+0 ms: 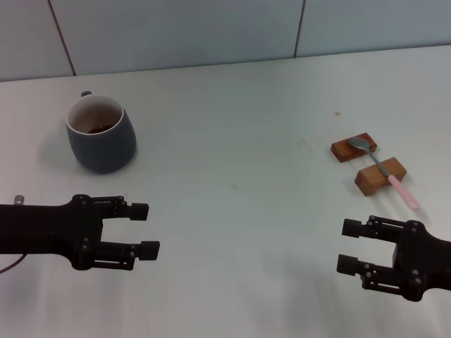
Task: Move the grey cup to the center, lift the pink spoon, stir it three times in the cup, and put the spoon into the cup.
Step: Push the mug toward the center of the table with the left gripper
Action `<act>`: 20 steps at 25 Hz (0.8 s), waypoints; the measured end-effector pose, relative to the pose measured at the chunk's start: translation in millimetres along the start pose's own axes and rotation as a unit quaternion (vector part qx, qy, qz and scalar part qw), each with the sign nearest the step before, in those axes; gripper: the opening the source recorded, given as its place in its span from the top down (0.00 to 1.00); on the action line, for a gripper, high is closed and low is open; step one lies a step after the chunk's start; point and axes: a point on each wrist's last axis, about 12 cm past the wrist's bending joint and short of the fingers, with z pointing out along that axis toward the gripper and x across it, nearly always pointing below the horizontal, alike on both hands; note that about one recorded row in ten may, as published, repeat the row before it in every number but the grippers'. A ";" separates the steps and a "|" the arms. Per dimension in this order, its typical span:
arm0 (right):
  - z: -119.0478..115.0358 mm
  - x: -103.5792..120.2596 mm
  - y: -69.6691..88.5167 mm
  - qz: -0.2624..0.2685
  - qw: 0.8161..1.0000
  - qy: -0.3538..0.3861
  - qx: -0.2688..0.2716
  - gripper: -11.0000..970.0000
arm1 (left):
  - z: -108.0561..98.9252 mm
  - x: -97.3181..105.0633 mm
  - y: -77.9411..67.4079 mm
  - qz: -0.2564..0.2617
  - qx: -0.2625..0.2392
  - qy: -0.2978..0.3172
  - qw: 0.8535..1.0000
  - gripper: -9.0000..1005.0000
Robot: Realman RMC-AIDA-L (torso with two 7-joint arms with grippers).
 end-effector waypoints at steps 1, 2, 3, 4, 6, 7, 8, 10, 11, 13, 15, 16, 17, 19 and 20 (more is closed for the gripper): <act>0.2 -0.2 -0.1 0.000 1.000 0.000 0.000 0.31 | 0.3 -0.2 0.0 0.000 0.000 0.000 1.000 0.19; 0.3 -0.3 -0.2 0.000 1.000 0.000 0.000 0.31 | 0.3 -0.2 0.0 0.000 0.000 0.000 1.000 0.19; 0.3 -0.3 -0.2 0.000 1.000 0.000 0.000 0.31 | 0.9 -0.2 -0.1 0.000 0.001 0.000 1.000 0.19; 0.3 -0.4 -0.3 0.000 1.000 0.000 -0.001 0.31 | 1.2 -0.2 -0.2 0.000 0.001 0.000 1.000 0.19; 0.3 -0.4 -0.2 0.000 1.000 0.000 -0.001 0.31 | 1.2 -0.2 -0.2 0.000 0.001 0.000 1.000 0.19; 0.4 -0.5 -0.1 0.000 1.000 0.000 -0.001 0.31 | 1.5 -0.1 -0.3 0.000 0.002 0.000 1.000 0.19; 0.4 -0.5 -0.1 0.000 1.000 0.000 -0.001 0.31 | 1.8 0.0 -0.4 0.000 0.002 0.001 1.000 0.19; 0.4 -0.5 -0.1 0.000 1.000 0.000 -0.001 0.31 | 2.0 0.1 -0.4 0.000 0.003 0.001 1.000 0.19; 0.4 -0.5 -0.1 0.000 1.000 0.000 -0.001 0.31 | 2.0 0.1 -0.4 0.000 0.003 0.001 1.000 0.19; 0.5 -0.5 -0.1 0.000 1.000 -0.001 -0.001 0.31 | 2.1 0.1 -0.4 -0.001 0.002 0.001 1.000 0.19; 0.7 -0.4 0.0 0.001 1.000 -0.001 -0.001 0.31 | 2.2 0.1 -0.3 -0.001 0.002 0.001 1.000 0.19; 0.7 -0.4 0.0 0.001 1.000 -0.001 -0.001 0.31 | 2.5 0.2 -0.4 -0.001 0.002 0.001 1.000 0.19; 0.8 -0.4 0.0 0.001 1.000 -0.001 -0.002 0.31 | 2.8 0.2 -0.4 -0.001 0.003 0.002 1.000 0.19; 1.3 -0.4 0.1 0.001 1.000 0.001 -0.003 0.31 | 3.5 0.0 -0.4 0.000 0.004 0.002 1.000 0.19; 1.3 -0.4 0.1 0.001 1.000 0.001 -0.003 0.31 | 3.5 0.0 -0.4 0.000 0.004 0.002 1.000 0.19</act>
